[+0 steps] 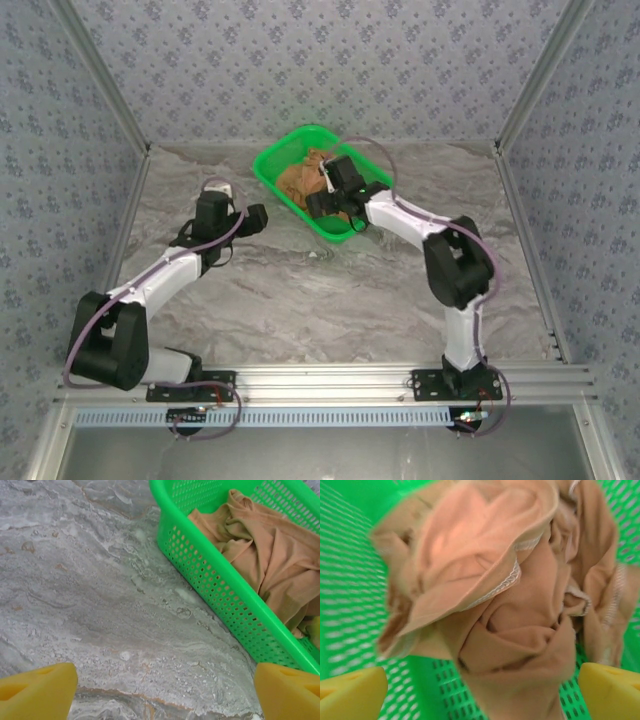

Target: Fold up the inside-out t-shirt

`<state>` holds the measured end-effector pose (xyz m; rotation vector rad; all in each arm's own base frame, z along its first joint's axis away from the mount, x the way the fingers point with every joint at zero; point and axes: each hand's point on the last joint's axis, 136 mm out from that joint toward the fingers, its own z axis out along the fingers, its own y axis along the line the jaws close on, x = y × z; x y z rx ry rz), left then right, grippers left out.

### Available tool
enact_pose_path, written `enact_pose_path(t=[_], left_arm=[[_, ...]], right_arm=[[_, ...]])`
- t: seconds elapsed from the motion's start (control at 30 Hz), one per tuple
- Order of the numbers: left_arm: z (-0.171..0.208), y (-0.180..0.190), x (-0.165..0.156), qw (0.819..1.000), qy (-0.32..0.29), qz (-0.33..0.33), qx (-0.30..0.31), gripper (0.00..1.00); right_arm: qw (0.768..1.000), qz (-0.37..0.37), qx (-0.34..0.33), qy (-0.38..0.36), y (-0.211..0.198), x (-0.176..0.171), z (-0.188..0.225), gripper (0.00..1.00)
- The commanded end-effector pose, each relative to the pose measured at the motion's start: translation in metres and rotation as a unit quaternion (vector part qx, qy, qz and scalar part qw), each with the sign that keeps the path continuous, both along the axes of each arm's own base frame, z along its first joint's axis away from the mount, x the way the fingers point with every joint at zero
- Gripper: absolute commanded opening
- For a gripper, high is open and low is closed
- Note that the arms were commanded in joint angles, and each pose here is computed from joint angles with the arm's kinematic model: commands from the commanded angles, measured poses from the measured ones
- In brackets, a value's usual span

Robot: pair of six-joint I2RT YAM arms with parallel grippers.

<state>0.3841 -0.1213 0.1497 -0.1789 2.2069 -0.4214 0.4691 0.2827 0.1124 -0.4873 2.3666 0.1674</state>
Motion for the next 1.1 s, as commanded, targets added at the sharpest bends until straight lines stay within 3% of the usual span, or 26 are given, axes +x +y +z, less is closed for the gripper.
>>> enact_pose_path(t=[0.0, 0.13, 0.3, 0.47, 0.63, 0.87, 0.97, 1.07], left_arm=[[0.002, -0.002, -0.005, 1.0, 0.007, -0.001, -0.001, 0.91], [0.0, 0.001, -0.01, 1.0, 0.009, 0.0, 0.006, 0.92], [0.0, 0.003, -0.013, 1.0, 0.01, 0.003, 0.011, 0.92], [-0.005, 0.005, -0.018, 1.0, 0.017, 0.005, 0.016, 0.92], [-0.011, 0.007, -0.025, 1.0, 0.024, 0.006, 0.018, 0.92], [-0.019, -0.001, -0.026, 0.999, 0.032, -0.006, 0.022, 0.92], [-0.019, -0.006, -0.025, 0.999, 0.035, -0.012, 0.024, 0.92], [-0.017, -0.012, -0.026, 0.999, 0.033, -0.02, 0.025, 0.92]], right_arm=[[0.997, -0.038, -0.05, 0.044, -0.023, 0.015, -0.027, 1.0], [0.996, -0.04, -0.035, 0.07, -0.019, 0.043, -0.051, 0.99], [0.995, -0.062, -0.02, 0.08, -0.027, 0.067, -0.064, 0.59], [0.986, -0.149, -0.025, 0.069, -0.096, 0.083, -0.053, 0.23], [0.964, -0.26, -0.012, 0.05, -0.198, 0.071, -0.03, 0.15], [0.92, -0.391, 0.007, 0.022, -0.321, 0.062, -0.006, 0.14], [0.92, -0.39, 0.026, -0.014, -0.332, 0.073, 0.02, 0.13], [0.937, -0.34, 0.043, -0.063, -0.309, 0.08, 0.071, 0.13]])
